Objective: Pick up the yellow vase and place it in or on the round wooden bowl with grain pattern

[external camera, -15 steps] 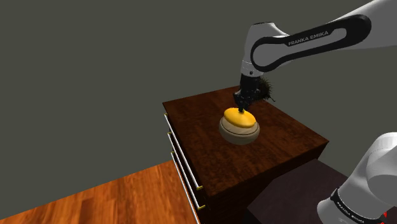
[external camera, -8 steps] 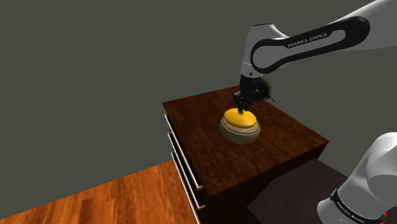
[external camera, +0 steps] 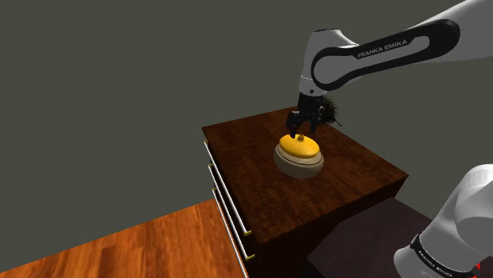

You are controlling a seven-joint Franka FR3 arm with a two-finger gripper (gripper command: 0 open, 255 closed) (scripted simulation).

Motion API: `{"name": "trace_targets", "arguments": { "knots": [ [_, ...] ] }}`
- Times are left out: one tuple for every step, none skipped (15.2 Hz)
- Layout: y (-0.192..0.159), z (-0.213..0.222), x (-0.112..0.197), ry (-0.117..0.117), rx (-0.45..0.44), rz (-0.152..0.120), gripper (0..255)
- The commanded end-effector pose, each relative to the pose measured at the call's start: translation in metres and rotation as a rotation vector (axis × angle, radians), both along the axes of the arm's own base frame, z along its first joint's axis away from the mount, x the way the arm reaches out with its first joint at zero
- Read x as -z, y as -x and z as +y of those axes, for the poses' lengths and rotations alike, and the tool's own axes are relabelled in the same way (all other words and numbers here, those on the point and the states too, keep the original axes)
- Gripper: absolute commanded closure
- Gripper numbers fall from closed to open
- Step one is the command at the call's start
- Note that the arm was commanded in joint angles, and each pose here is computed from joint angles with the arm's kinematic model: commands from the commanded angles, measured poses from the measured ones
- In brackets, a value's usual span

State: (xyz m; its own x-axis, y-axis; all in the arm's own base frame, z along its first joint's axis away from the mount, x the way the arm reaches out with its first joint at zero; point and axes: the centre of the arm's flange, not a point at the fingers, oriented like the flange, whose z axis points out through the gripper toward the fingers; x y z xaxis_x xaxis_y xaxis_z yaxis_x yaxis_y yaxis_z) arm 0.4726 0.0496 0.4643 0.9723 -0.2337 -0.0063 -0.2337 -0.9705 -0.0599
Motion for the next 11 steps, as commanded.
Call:
{"name": "trace_targets", "arguments": {
  "knots": [
    [0.000, -0.002, -0.019, 0.000, 0.000, 0.001, 0],
    [0.000, -0.003, -0.033, 0.000, 0.000, 0.001, 0],
    [0.000, -0.003, -0.043, 0.000, 0.000, 0.001, 0],
    [0.000, -0.003, -0.043, 0.000, 0.000, 0.001, 0],
    [0.000, -0.003, -0.043, 0.000, 0.000, 0.001, 0],
    [0.000, -0.003, -0.043, 0.000, 0.000, 0.001, 0],
    [0.000, -0.003, -0.043, 0.000, 0.000, 0.001, 0],
    [0.000, -0.003, -0.043, 0.000, 0.000, 0.001, 0],
    [0.000, -0.003, -0.043, 0.000, 0.000, 0.001, 0],
    [0.000, -0.003, -0.043, 0.000, 0.000, 0.001, 0],
    [0.000, -0.003, -0.043, 0.000, 0.000, 0.001, 0]
  ]
}}
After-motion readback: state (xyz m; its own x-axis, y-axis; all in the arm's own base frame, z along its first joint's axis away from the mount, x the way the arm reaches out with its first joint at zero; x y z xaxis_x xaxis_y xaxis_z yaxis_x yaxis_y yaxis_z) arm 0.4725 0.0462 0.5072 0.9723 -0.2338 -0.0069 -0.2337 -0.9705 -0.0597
